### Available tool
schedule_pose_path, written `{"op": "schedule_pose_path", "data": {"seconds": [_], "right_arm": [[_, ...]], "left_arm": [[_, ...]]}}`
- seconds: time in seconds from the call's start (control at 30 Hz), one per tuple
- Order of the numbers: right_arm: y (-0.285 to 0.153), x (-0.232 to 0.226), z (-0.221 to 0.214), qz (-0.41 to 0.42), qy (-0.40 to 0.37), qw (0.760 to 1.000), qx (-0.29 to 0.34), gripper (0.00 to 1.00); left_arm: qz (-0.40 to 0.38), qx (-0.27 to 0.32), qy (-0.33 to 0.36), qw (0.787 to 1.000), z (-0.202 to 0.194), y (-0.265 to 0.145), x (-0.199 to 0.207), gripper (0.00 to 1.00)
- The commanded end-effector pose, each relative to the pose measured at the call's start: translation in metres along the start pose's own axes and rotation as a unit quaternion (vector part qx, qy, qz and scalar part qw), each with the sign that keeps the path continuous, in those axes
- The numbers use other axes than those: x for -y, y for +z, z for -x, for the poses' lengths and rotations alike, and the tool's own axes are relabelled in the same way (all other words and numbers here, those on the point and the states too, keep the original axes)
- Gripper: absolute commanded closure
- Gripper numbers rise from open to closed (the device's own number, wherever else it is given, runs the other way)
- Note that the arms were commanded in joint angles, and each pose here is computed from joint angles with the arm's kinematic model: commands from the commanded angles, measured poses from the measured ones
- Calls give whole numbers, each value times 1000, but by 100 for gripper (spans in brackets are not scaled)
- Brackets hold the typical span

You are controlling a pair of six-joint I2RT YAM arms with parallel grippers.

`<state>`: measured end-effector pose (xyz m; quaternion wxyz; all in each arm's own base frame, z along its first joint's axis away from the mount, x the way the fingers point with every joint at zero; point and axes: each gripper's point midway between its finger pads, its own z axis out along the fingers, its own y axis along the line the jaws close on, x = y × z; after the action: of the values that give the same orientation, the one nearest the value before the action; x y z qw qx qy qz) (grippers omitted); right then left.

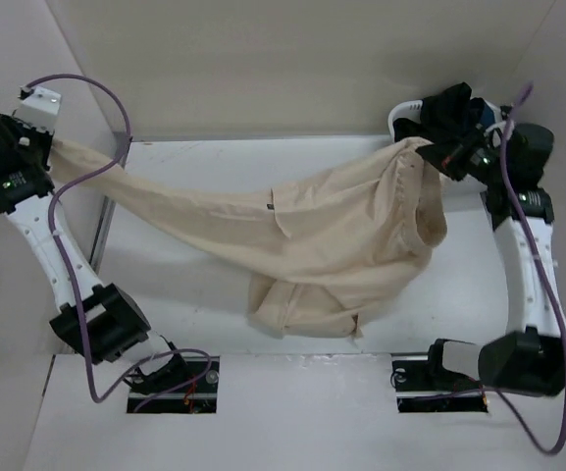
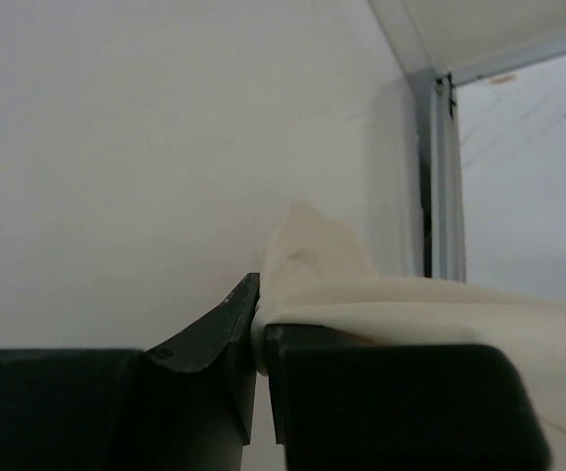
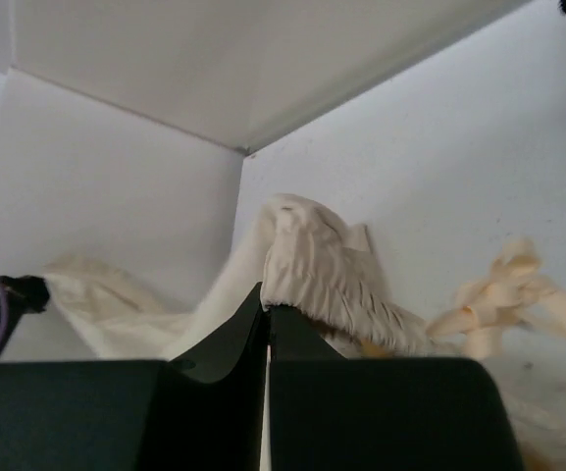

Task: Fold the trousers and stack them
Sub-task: Flatten the trousers out

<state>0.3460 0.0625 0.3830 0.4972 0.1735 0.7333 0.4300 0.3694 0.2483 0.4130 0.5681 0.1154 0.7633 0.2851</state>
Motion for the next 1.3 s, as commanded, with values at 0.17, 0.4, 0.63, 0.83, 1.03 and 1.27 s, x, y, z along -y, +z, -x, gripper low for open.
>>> {"op": "schedule_pose_path", "data": {"seconds": [0.17,0.4,0.63,0.83,1.03,1.27], "right_arm": [[3,-202,114,212,-147,958,125,99],[-22,-101,73,112,-85,985,103,99],[-32,88,-68,-41,96,994,-8,96],[-54,172,-141,-210,78,969,-107,90],[-123,227,-132,-466,-105,858,-190,90],[-152,202,-115,-487,-123,848,-170,97]], "left_arm": [[42,3,-19,999,37,43,-31,96],[-21,-3,13,1000,6,22,6,94],[-142,-83,107,981,-93,-3,119,93],[-199,-175,171,949,-194,-24,152,95],[-223,-218,181,933,-241,-43,167,95],[-193,-236,171,937,-259,-42,138,97]]}}
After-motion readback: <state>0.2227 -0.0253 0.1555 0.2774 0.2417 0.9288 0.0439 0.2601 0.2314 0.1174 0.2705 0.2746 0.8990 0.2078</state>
